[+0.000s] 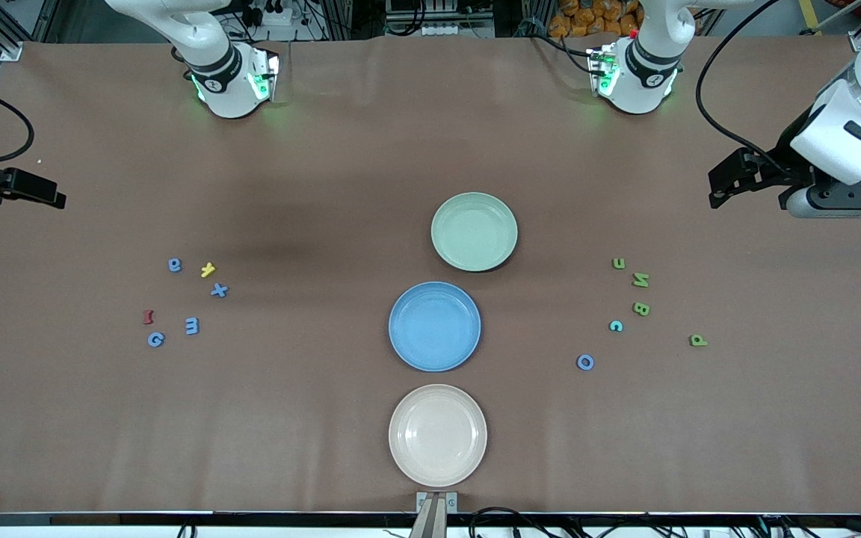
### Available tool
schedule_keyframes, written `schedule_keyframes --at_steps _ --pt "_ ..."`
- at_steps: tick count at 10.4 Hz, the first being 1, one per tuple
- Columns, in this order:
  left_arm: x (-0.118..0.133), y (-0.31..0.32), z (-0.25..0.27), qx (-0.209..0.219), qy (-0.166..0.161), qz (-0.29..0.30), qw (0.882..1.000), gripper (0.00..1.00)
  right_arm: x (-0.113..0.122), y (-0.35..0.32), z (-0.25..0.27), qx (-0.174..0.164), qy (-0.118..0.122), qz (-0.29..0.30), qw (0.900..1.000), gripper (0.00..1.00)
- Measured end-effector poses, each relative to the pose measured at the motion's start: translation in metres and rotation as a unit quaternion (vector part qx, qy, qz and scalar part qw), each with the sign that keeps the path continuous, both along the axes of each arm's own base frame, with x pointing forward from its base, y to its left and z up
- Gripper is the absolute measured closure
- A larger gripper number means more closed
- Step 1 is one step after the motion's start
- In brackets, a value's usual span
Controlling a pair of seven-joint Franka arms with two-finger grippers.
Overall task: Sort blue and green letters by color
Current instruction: 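Reach the right gripper toward blue a while the left gripper reaches green d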
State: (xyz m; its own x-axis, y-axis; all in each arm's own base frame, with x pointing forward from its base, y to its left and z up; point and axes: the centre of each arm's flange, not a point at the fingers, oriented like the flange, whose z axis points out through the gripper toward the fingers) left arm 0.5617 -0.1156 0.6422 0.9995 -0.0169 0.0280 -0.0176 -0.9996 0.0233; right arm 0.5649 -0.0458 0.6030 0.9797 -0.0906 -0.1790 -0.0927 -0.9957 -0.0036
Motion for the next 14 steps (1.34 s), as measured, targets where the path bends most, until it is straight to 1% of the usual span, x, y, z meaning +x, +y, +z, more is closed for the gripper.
schedule_keyframes --at_steps 5,7,9,11,13,14 --pt "-0.001 0.0 -0.001 0.004 0.004 -0.002 1.0 0.0 -0.001 0.0 0.0 0.0 0.002 0.0 1.0 0.0" --pt "0.004 -0.001 -0.012 0.006 0.014 -0.003 1.0 0.0 -0.001 0.0 -0.001 0.0 0.004 0.0 1.0 0.0" --pt "0.019 -0.003 -0.043 0.009 0.042 -0.002 0.999 0.0 0.0 0.001 -0.004 0.004 0.006 0.02 1.0 0.0" --pt "0.041 -0.003 -0.09 0.014 0.074 0.025 0.997 0.0 0.002 0.0 -0.01 0.009 0.012 0.046 0.999 0.0" --pt "0.062 -0.005 -0.13 0.014 0.083 0.043 0.996 0.0 0.014 -0.003 -0.029 0.013 0.01 0.073 0.997 0.0" --pt "0.072 -0.007 -0.148 0.012 0.079 0.052 0.995 0.0 0.022 -0.004 -0.044 0.015 0.007 0.095 0.995 0.0"
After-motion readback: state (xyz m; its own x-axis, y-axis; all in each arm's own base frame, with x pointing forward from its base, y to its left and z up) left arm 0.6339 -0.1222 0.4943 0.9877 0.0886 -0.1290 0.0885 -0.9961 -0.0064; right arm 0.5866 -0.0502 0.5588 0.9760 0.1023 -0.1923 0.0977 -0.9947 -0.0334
